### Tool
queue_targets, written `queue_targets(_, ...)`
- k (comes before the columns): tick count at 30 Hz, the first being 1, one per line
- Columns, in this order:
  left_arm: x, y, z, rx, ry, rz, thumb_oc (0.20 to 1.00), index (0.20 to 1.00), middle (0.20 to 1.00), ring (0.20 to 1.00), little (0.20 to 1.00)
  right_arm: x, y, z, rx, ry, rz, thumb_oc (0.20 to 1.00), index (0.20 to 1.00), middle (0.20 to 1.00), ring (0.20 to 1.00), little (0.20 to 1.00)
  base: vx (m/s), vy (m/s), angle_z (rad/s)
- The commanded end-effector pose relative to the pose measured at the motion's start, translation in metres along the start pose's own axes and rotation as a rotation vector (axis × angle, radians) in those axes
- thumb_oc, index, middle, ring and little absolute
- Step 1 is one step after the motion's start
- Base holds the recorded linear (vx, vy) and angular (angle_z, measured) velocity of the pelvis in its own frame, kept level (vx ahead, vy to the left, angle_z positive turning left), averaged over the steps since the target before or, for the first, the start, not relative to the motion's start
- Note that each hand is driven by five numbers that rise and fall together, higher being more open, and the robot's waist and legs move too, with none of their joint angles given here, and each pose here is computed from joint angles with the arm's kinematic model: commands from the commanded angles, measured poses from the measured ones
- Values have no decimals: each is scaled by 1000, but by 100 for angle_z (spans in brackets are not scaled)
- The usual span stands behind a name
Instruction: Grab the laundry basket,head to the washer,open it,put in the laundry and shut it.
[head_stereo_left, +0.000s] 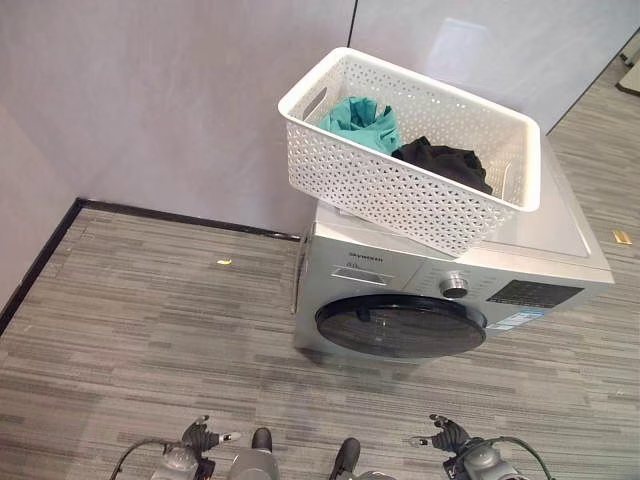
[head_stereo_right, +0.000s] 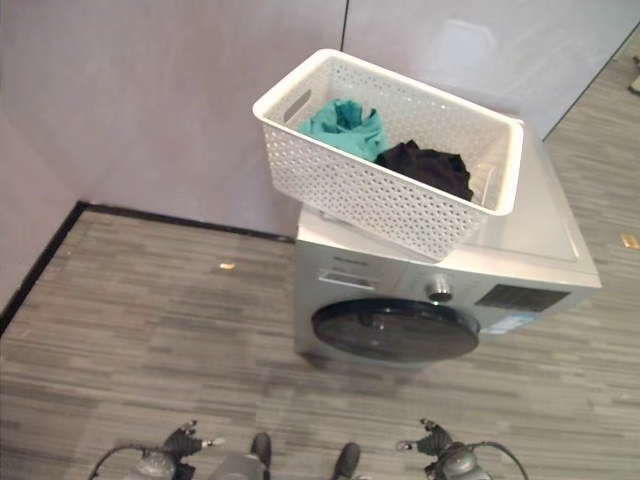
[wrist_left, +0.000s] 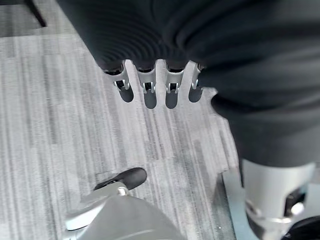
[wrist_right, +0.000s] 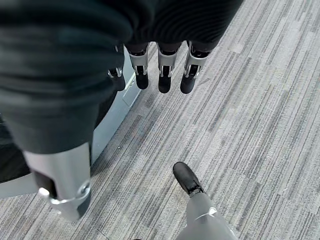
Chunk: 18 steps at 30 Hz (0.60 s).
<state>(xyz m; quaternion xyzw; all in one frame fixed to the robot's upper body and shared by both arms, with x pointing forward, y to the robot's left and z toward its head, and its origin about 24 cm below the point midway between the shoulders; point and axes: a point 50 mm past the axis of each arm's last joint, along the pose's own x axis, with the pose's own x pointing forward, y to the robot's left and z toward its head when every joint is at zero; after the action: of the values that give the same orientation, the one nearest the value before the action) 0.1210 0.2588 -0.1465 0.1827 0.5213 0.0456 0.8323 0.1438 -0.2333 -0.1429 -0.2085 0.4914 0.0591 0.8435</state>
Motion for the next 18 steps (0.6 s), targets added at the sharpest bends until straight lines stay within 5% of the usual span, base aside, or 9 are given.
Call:
queue_targets(1, 3, -6, 14, 98, -25, -26, 1000, 1000, 1000, 1000, 1000, -2, -37, 18, 57, -84, -108, 1000, 1000, 1000, 1000, 1000, -17, 34, -4)
queue_targets(10, 4, 4, 14, 108, -22, 11, 1000, 1000, 1000, 1000, 1000, 0, -28, 28, -8, -111, -87, 1000, 1000, 1000, 1000, 1000, -23, -96, 2)
queue_targets(18, 5, 19, 25, 134, -56, 66, 1000, 1000, 1000, 1000, 1000, 3, -8, 37, -92, -129, -5, 1000, 1000, 1000, 1000, 1000, 129, -319, -1)
